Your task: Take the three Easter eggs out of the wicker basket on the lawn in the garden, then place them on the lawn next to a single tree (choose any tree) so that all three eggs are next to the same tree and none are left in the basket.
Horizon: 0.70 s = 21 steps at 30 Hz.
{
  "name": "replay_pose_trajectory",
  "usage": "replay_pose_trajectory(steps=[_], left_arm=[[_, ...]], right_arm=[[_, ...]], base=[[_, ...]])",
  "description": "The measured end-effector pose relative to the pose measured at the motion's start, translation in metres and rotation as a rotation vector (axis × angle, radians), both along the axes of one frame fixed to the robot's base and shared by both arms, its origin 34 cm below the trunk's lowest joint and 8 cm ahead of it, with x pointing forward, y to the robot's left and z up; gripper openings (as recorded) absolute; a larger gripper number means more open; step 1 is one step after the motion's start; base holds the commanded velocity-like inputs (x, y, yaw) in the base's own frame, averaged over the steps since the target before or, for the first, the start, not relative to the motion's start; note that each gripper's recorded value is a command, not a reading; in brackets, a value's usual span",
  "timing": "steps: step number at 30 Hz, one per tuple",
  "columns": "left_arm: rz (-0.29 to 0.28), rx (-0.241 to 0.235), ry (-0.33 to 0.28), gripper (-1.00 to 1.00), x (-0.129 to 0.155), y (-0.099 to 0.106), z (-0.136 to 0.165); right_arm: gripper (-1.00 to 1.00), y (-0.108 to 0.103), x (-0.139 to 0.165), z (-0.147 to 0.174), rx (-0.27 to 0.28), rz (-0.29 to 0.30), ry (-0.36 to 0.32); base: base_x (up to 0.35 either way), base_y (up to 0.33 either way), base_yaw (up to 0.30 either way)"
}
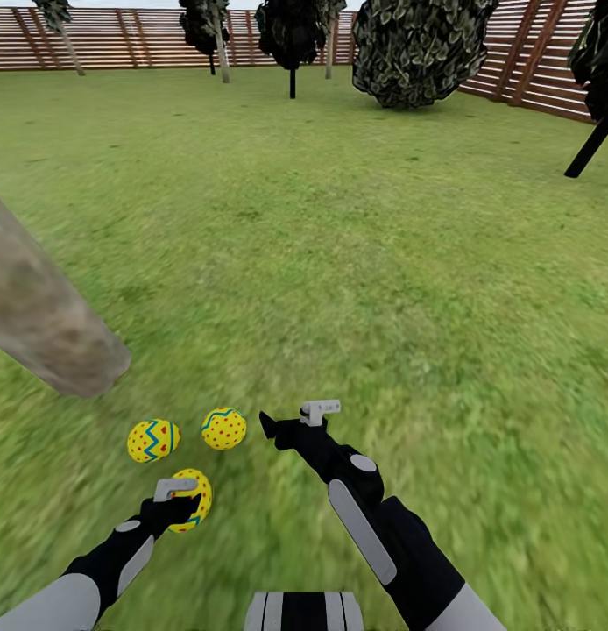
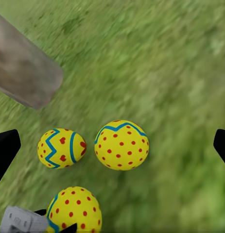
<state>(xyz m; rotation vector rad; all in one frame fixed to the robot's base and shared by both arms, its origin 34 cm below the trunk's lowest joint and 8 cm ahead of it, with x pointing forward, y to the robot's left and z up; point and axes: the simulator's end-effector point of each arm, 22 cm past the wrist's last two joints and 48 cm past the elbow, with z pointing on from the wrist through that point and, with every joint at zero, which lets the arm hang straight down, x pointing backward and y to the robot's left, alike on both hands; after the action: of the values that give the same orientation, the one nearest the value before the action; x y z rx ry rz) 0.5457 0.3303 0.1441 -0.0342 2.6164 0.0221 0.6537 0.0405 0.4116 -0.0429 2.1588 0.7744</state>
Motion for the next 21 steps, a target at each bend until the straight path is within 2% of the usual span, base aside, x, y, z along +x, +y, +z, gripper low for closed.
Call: replay_pose_trajectory(steps=[9, 11, 16, 21], left_arm=[[-0.009, -0.007, -0.063, -1.00, 0.026, -0.005, 0.014], [-0.009, -0.007, -0.058, -1.00, 0.025, -0.005, 0.010], [-0.007, -0.007, -0.064, -1.00, 0.026, -0.004, 0.011], [-0.007, -0.007, -0.043, -1.00, 0.019, -0.004, 0.000]], right_arm=[[1.00, 0.000, 0.000, -0.003, 0.000, 0.000, 0.004], [1.00, 0.000, 0.000, -0.005, 0.001, -0.001, 0.007], [1.00, -0.001, 0.008, 0.019, 0.027, -0.009, -0.040], [1.00, -0.002, 0.008, 0.010, 0.030, -0.012, -0.028]], base=[[0.000, 0.000, 0.000], [0.000, 0.000, 0.000], [0.000, 0.000, 0.000], [0.000, 0.000, 0.000]])
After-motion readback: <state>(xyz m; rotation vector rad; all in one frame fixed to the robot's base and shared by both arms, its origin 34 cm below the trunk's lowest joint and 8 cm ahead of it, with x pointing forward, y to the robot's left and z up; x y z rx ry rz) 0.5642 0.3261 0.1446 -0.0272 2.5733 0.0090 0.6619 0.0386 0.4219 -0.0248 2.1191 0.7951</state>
